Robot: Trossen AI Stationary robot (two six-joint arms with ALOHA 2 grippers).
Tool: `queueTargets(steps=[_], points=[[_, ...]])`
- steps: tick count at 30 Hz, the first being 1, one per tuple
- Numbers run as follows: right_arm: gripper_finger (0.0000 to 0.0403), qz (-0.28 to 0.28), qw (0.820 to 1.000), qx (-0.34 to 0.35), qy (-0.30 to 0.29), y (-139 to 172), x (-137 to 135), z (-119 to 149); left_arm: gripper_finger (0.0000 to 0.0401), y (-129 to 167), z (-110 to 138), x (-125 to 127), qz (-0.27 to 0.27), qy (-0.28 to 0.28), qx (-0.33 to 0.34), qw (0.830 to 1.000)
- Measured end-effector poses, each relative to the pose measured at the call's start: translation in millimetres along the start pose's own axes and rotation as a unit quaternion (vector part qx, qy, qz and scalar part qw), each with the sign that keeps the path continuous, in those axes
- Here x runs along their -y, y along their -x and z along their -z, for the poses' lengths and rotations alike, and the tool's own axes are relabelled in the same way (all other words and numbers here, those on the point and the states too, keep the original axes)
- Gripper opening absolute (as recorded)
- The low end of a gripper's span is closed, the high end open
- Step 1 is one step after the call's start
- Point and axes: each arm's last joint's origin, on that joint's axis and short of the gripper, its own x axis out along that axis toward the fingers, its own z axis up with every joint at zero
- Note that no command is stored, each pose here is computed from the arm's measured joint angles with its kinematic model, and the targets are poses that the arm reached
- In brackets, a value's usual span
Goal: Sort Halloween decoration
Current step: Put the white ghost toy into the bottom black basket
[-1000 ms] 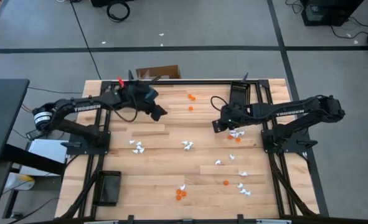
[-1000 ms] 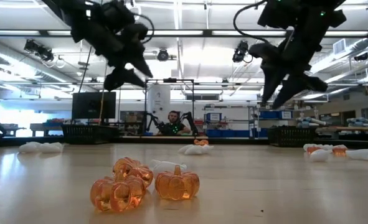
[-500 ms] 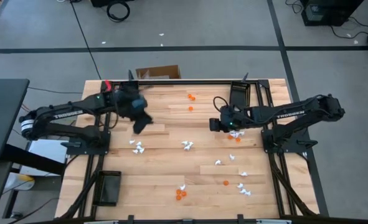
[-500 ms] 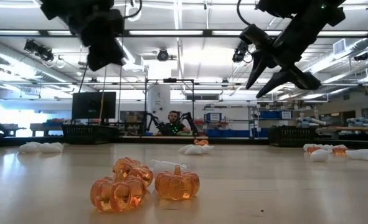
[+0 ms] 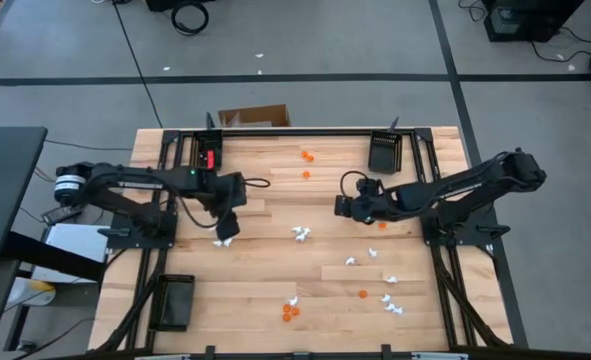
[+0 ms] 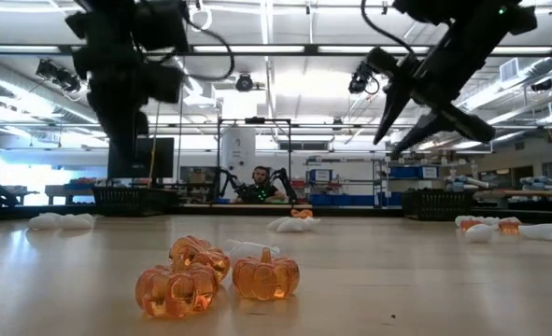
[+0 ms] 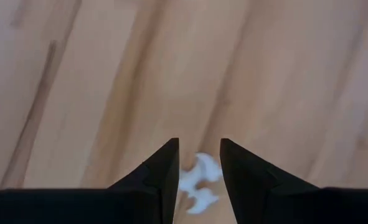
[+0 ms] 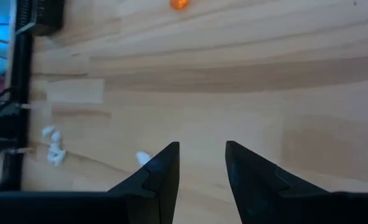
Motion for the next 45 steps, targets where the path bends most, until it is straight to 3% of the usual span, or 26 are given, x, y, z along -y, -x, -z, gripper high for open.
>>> queueTargets(steps=[7, 11, 23, 29, 45], points=[[0.0137, -0.015, 0.999, -0.047, 0.009, -28.2, -5.9, 23.2, 0.0124, -43.5, 39.0, -26.1, -0.02, 0.101, -0.055, 0.993], [0.0137, -0.018, 0.997, -0.064, 0.023, -37.8, -4.8, 40.7, 0.0124, -49.6, 47.9, -24.4, -0.006, 0.117, -0.072, 0.991], [0.0137, -0.019, 0.993, -0.108, 0.045, -39.1, -3.0, 55.8, 0.0124, -51.9, 45.5, 3.3, 0.016, 0.096, -0.049, 0.994], [0.0137, -0.028, 0.992, -0.108, 0.065, -34.3, -4.8, 52.3, 0.0124, -55.4, 50.8, 13.5, -0.018, 0.057, -0.028, 0.998], [0.0137, -0.033, 0.991, -0.11, 0.075, -34.2, -6.2, 48.7, 0.0124, -65.3, 56.8, 16.5, -0.031, 0.025, 0.016, 0.999]])
